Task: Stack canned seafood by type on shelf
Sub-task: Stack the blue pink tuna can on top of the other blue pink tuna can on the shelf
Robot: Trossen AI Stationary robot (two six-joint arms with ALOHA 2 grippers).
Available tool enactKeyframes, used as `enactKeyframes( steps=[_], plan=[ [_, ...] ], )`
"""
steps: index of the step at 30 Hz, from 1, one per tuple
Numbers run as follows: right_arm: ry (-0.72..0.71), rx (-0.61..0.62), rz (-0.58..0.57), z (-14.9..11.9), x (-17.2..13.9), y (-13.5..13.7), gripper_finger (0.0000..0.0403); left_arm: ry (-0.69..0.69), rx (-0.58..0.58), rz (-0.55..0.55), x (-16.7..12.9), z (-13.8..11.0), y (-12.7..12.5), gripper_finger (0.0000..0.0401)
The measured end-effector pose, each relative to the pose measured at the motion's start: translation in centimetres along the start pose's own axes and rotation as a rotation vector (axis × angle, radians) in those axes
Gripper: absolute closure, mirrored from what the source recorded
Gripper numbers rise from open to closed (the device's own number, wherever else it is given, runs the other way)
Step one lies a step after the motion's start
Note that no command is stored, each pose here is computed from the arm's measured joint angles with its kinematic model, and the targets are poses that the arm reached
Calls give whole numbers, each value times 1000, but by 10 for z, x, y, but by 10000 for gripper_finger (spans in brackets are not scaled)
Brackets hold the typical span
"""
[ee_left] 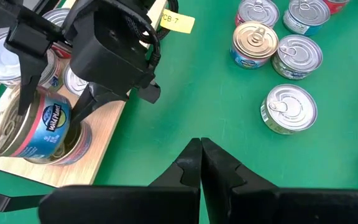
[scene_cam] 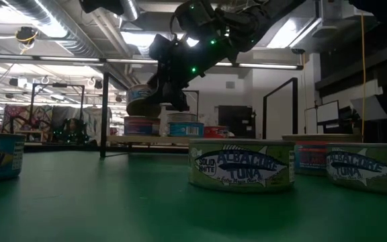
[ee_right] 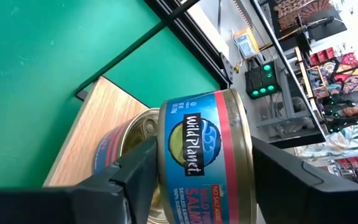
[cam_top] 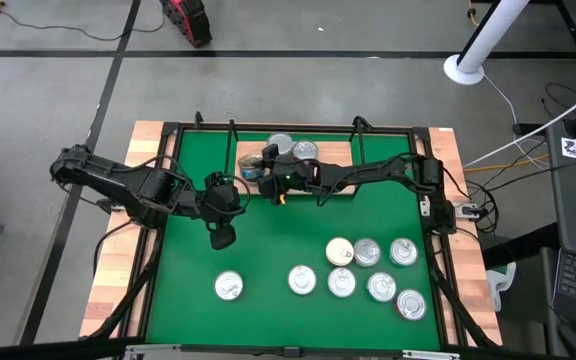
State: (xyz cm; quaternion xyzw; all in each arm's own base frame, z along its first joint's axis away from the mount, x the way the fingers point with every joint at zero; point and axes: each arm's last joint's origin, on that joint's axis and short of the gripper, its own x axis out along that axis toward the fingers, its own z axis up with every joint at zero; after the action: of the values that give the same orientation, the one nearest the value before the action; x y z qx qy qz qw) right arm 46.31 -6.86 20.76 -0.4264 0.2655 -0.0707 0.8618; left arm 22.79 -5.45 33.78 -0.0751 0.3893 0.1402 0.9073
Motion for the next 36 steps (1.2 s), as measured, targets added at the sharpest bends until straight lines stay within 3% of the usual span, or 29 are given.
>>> enactKeyframes(
  steps=[14, 36],
  plan=[
    [7, 2, -5, -2, 0, -1, 111, -7, -3, -4, 0, 1, 0, 401],
    [-1, 61, 77, -11, 3, -1, 107, -22, -41, -12, 0, 2, -1, 401]
  ],
)
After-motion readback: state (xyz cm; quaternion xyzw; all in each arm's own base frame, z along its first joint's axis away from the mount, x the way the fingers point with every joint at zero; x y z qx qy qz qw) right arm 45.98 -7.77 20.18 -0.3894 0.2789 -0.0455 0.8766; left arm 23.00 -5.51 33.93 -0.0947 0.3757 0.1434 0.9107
